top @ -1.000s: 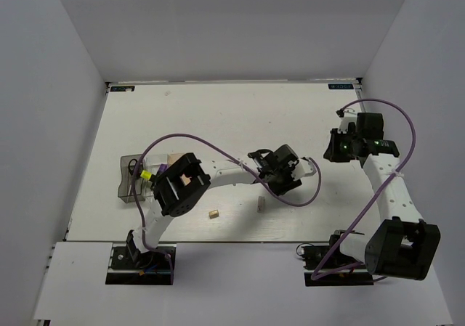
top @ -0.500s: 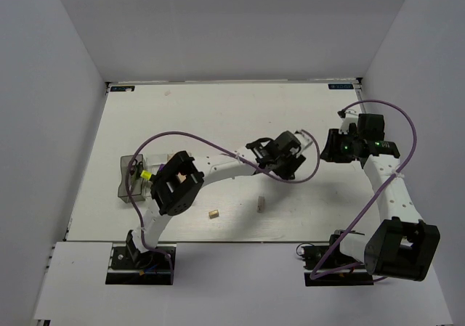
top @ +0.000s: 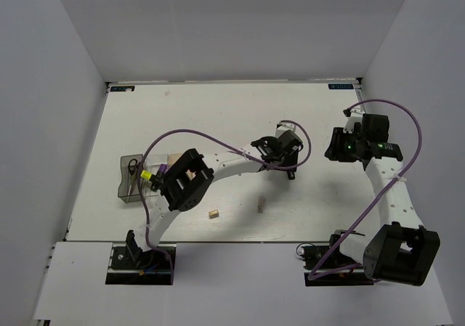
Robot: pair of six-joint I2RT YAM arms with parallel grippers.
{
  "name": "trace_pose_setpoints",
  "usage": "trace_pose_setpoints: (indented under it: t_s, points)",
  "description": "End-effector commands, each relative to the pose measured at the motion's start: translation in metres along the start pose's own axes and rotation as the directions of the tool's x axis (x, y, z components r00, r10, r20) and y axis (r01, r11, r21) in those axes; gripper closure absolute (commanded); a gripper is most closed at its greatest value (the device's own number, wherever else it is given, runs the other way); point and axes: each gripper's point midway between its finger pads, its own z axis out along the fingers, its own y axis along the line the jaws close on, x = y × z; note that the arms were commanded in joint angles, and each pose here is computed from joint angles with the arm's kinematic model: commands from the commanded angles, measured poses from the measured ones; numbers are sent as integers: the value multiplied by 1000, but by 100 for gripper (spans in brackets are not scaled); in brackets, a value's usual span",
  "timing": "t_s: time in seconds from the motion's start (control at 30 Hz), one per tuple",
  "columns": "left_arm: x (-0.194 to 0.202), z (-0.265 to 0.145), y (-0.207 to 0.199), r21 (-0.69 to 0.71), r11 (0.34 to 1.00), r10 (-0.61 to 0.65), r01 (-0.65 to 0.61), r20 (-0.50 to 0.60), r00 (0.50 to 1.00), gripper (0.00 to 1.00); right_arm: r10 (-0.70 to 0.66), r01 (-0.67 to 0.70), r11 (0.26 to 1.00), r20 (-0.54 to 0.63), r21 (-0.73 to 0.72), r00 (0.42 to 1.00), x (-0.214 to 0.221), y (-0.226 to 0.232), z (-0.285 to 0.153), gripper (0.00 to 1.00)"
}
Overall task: Sort the stationery into containers
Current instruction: Pick up the pen from the center of the board.
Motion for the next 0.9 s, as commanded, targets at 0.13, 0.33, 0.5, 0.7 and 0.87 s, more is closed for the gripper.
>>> trace_pose_setpoints:
  t_s: [0.13,0.33,0.5,0.7,0.87]
  points:
    - [-10,1,-19,-21,998,-62,62,31,998,31,10,-10,1000,44,-1,999,-7,0,-5,58]
    - [-2,9,-13,-76,996,-45,47,29,999,33,17,-16,1000,55,-12,998,-8,1,-7,58]
    - [3,13,-12,-145,989,-3,5,16,1000,37,25,-24,999,65,-23,998,-9,2,-10,58]
    - [24,21,-1,-203,978,31,-41,-55,998,39,32,-30,999,84,-28,996,-12,3,-15,56]
    - [36,22,14,-250,966,37,-57,-83,996,39,44,-41,999,93,-32,995,-13,2,-17,56]
